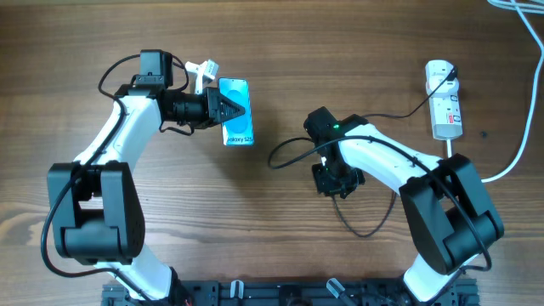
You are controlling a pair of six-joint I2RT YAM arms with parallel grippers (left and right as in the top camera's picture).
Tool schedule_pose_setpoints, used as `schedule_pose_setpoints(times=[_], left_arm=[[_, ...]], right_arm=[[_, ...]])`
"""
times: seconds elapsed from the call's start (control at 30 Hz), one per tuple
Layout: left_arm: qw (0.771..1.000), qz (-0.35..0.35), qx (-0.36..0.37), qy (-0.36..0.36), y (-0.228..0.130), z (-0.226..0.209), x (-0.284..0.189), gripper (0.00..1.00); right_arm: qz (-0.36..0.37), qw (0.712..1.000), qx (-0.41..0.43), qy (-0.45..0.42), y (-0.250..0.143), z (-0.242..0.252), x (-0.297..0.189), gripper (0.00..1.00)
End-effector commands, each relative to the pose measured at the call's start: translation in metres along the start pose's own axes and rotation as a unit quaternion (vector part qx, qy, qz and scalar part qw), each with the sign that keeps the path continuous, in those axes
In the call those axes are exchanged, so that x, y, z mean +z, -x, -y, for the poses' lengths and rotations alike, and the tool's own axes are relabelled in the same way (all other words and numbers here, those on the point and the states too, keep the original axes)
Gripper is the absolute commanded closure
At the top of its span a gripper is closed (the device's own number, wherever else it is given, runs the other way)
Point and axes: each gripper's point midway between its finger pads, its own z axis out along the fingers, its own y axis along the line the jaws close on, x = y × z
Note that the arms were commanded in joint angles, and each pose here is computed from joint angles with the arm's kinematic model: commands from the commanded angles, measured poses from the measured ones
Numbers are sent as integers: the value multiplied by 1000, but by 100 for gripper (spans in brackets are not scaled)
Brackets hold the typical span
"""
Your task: Plug charger to phone and switch on socket
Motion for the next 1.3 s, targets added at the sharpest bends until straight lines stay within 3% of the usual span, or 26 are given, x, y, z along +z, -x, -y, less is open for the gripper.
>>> schedule_pose_setpoints(times=[0.0, 0.83, 0.9, 1.07, 1.27], left_arm=[[1000, 1, 15, -8, 1, 4, -1, 96], [1000, 1, 15, -8, 1, 4, -1, 96], [1000, 1, 15, -8, 1, 4, -1, 96], [1000, 1, 15, -8, 1, 4, -1, 96], [1000, 1, 15, -8, 1, 4, -1, 96]], right_arm=[[-40, 999, 5, -17, -13, 8, 37, 80], [-27, 1000, 4, -13, -7, 6, 37, 76], [-24, 1000, 4, -12, -6, 6, 37, 77], [-18, 1000, 4, -10, -3, 5, 37, 96], [-18, 1000, 4, -10, -3, 5, 37, 96]])
